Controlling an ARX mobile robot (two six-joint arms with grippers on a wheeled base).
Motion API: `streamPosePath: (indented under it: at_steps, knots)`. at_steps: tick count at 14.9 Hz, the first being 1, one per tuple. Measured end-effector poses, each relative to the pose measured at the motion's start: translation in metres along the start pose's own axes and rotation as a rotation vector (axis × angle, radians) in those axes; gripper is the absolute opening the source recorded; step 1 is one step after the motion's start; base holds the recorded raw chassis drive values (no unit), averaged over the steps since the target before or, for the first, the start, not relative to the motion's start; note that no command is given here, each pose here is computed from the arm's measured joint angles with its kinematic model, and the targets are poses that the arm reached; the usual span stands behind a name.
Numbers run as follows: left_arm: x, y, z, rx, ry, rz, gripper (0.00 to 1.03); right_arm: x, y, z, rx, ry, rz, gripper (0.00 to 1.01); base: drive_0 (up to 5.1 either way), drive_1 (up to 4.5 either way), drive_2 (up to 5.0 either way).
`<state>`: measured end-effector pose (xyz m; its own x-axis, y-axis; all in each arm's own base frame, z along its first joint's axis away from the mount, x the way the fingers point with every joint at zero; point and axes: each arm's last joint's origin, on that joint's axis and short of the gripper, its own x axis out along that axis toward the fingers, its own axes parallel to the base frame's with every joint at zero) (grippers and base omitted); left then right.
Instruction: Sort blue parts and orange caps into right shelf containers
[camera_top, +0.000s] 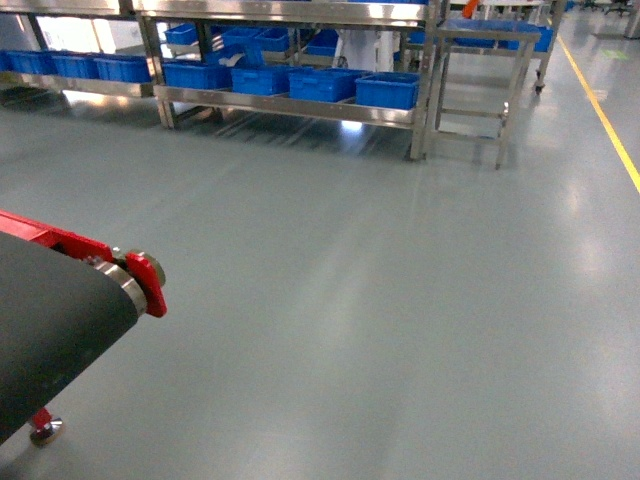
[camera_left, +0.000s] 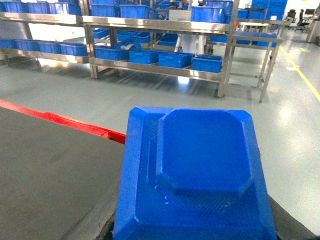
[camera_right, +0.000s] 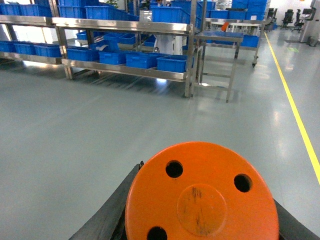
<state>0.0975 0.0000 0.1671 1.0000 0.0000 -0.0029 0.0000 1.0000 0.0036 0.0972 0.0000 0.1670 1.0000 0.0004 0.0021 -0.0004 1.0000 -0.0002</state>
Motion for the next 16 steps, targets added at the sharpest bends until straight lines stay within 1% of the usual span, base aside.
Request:
streamPosePath:
  at_steps: [16]
  knots:
    - [0.0,0.0,0.0,0.0,0.0,0.0,0.43,0.0,0.0,0.0,0.0,0.0,0.0,0.45,-1.7,-1.73,-1.7]
